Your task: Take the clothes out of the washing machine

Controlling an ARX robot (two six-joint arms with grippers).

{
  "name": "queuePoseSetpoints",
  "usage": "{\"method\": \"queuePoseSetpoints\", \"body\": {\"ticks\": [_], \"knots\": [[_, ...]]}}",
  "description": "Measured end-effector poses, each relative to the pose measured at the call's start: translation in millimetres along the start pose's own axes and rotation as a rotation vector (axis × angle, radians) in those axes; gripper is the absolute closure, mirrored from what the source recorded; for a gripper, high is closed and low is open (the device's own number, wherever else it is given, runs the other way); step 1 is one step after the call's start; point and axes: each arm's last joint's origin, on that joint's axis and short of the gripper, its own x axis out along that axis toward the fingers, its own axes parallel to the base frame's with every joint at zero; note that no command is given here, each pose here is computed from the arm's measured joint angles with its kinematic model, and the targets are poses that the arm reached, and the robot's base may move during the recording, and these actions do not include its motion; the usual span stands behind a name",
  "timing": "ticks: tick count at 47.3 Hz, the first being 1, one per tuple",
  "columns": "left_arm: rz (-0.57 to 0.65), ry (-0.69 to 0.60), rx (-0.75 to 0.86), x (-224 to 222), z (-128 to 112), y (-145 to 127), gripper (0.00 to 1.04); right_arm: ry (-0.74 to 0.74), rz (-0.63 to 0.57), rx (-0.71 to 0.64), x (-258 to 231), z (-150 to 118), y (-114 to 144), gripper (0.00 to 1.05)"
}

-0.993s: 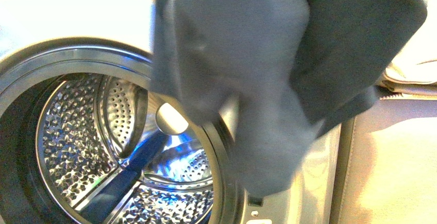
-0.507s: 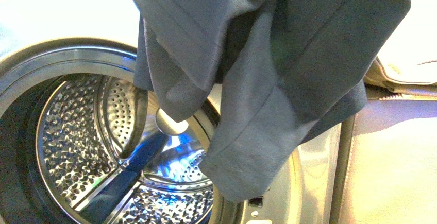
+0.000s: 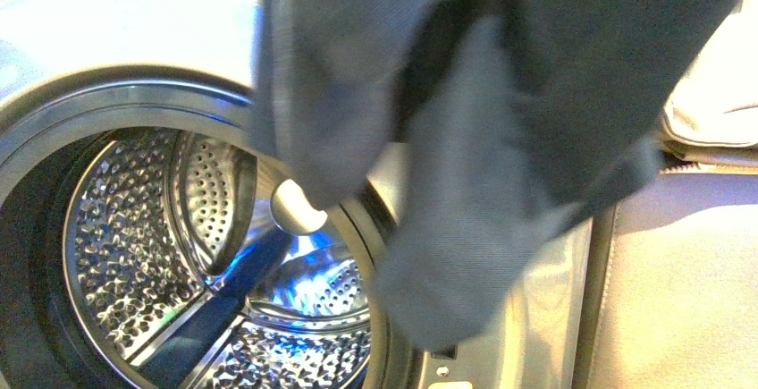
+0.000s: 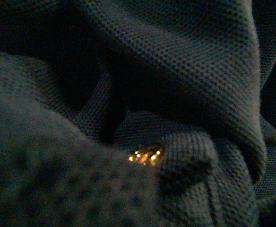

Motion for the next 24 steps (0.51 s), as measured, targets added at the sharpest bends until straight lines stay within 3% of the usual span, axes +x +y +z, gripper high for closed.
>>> {"method": "queuePoseSetpoints", "body": {"ticks": [5,10,24], "knots": [[0.0,-0.013,0.002,-2,5,0,0.17,-0.014,-0.024,-0.007,-18,10,-14,0.92],[0.001,-0.017,0.004,-3,7,0,0.05,-0.027,-0.038,-0.017,-33,21,-25,0.93],[0.001,-0.019,0.004,-3,8,0,0.07,-0.057,-0.092,-0.097,-93,73,-73,0.93]]}}
